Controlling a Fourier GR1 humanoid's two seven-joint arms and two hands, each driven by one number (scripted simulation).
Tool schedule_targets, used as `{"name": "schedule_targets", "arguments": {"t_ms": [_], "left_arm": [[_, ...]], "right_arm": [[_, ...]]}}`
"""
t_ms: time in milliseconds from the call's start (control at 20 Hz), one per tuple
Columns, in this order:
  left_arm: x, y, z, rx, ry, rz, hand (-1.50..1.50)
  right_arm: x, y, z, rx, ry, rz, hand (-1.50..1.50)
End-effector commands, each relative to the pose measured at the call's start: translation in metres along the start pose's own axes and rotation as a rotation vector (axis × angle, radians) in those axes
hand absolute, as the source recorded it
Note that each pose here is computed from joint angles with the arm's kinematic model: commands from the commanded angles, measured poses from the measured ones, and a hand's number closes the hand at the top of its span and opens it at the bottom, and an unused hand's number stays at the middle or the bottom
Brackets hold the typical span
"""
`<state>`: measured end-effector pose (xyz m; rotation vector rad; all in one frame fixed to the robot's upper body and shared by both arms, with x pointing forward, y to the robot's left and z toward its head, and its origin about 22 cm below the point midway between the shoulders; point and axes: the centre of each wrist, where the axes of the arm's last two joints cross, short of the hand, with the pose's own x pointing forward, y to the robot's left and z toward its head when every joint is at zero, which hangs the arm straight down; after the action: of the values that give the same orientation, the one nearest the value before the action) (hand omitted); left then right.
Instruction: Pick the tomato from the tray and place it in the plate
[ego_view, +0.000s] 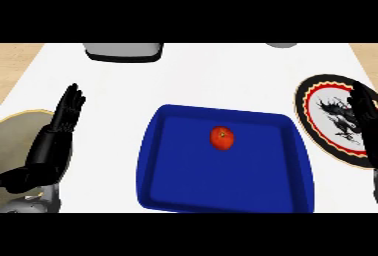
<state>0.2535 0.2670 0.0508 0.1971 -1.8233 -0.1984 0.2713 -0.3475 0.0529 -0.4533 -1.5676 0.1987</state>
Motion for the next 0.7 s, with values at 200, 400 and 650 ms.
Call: {"name": "schedule_targets", "arguments": {"t_ms": [200,400,650], "left_arm": [[-0.058,-0.016,0.051,0.02,0.515,0.108,0.0],[-0.063,-0.041,0.056,-0.032,0.6,0.223,0.0],[-0.06,-0.025,0.036,-0.032,0.634,0.228,0.0]], "right_arm": [[0.086,0.018,-0.031,-0.171,-0.237,-0.181,1.5],[0.048,0.001,-0.025,-0.505,-0.065,0.103,1.5],[0.058,0.072,0.025,-0.56,-0.176,-0.052,-1.5]]}}
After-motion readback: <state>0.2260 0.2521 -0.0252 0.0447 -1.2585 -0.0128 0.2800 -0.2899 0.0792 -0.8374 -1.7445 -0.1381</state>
